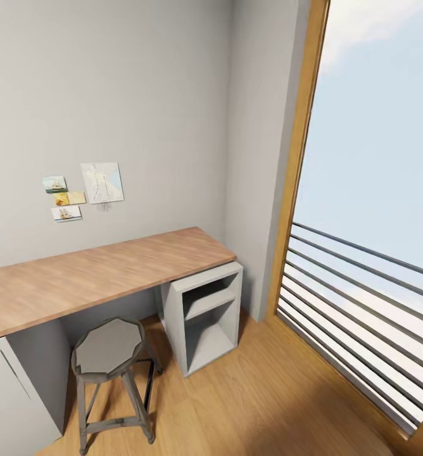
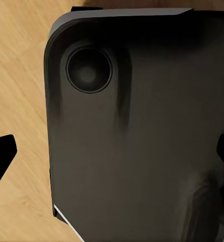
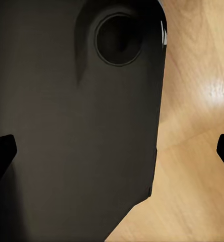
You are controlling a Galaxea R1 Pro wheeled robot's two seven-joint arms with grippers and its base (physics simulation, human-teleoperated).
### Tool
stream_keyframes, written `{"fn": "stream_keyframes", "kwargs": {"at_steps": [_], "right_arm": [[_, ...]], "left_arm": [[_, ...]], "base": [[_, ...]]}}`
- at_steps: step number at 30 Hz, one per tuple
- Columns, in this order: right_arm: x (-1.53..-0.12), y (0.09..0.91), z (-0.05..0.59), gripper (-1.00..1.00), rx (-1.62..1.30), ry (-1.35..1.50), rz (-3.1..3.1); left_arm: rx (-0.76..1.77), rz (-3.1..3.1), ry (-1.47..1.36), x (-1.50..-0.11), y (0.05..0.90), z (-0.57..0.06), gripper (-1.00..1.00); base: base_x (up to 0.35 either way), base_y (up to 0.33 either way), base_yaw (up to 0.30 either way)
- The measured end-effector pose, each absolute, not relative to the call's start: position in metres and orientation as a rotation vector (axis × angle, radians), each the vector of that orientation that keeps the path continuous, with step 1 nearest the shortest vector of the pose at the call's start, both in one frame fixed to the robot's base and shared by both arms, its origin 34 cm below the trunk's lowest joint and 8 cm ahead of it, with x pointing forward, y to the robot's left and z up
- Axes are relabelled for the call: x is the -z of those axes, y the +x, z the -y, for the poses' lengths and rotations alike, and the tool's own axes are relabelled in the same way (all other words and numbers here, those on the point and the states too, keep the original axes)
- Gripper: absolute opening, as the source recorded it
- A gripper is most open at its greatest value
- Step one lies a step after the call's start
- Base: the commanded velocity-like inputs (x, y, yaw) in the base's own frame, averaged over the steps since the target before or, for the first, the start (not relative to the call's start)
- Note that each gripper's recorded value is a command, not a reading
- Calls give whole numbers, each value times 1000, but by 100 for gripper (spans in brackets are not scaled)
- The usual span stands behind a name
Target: Attach the digital camera to the camera tripod in the bedroom.
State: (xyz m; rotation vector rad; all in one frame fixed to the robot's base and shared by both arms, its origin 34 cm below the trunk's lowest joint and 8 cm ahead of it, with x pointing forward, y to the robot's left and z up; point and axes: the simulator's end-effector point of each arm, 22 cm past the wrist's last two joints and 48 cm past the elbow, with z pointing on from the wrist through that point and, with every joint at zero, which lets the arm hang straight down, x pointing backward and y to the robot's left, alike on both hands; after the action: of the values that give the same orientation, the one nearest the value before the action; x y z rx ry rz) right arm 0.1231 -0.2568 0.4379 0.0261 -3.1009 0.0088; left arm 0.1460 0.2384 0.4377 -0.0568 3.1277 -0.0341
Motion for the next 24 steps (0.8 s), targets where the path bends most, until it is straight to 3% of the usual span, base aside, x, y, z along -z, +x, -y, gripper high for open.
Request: {"fn": "stream_keyframes", "kwargs": {"at_steps": [11,24], "right_arm": [[-438,123,256,100,-7,26,3101],[-438,128,256,100,-8,45,3111]], "left_arm": [[45,-3126,-73,-438,147,-233,100],[18,-3077,-565,-438,147,-242,100]], "base": [[0,0,208],[0,0,274]]}}
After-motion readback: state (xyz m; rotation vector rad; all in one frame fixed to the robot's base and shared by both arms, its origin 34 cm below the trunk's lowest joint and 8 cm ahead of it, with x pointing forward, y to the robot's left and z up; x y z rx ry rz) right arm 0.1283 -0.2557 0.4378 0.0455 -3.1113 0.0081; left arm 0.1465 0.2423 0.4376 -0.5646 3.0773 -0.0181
